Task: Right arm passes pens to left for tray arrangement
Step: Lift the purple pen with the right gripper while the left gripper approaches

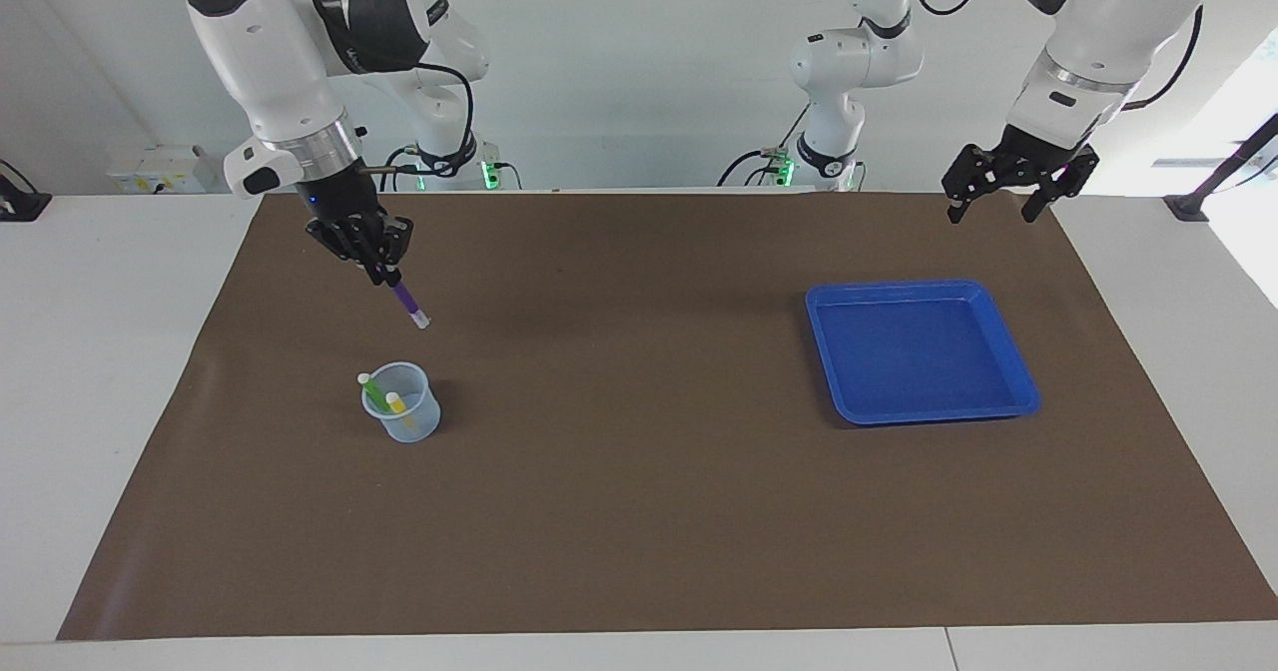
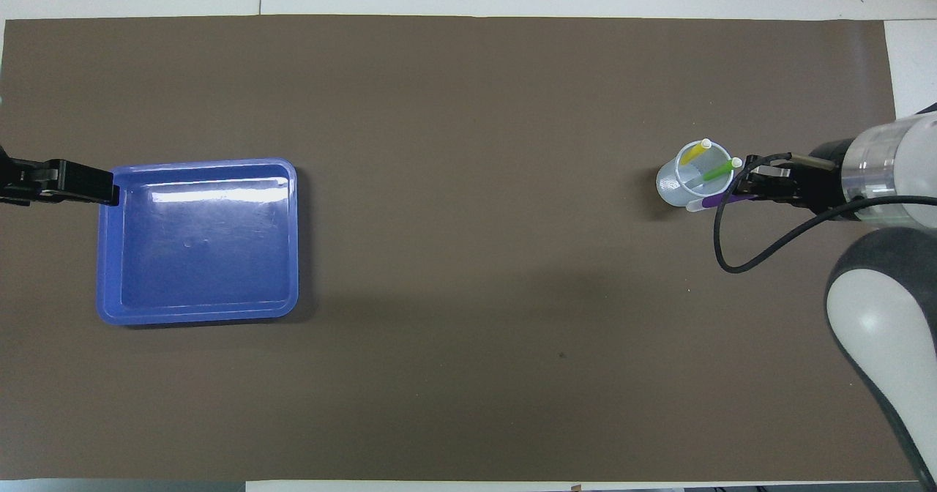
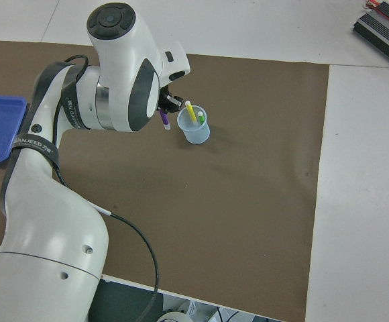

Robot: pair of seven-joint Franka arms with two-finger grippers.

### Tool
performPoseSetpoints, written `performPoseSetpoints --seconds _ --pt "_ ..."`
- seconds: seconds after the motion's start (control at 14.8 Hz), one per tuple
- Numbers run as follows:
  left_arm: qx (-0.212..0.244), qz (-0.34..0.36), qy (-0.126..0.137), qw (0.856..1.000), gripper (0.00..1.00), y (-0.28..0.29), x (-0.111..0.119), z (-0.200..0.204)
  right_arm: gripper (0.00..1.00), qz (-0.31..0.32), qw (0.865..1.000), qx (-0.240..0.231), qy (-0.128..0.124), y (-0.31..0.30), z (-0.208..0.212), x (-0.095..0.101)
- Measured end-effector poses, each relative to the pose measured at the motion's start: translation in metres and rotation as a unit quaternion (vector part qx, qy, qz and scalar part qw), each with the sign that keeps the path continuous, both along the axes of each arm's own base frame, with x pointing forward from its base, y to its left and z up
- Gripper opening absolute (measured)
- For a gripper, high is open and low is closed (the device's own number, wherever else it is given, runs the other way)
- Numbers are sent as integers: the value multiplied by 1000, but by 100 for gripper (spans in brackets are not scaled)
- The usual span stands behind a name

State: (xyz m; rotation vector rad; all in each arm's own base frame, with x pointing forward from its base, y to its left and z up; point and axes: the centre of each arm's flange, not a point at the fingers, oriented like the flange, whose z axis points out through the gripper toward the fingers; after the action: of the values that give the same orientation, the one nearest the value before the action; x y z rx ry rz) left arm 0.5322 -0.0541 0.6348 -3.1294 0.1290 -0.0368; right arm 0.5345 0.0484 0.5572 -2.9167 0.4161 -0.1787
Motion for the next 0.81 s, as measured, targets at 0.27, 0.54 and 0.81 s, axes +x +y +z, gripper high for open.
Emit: performPoseSetpoints --seconds 0.27,0.54,0.81 --pt "-4 21 -5 1000 100 -1 -4 6 18 -36 992 122 5 25 9 -2" --pt "-98 178 33 979 100 -21 -9 6 18 -129 975 182 -2 110 27 -5" --pt "-153 371 77 913 100 -60 -12 11 18 -184 958 217 21 174 47 -1"
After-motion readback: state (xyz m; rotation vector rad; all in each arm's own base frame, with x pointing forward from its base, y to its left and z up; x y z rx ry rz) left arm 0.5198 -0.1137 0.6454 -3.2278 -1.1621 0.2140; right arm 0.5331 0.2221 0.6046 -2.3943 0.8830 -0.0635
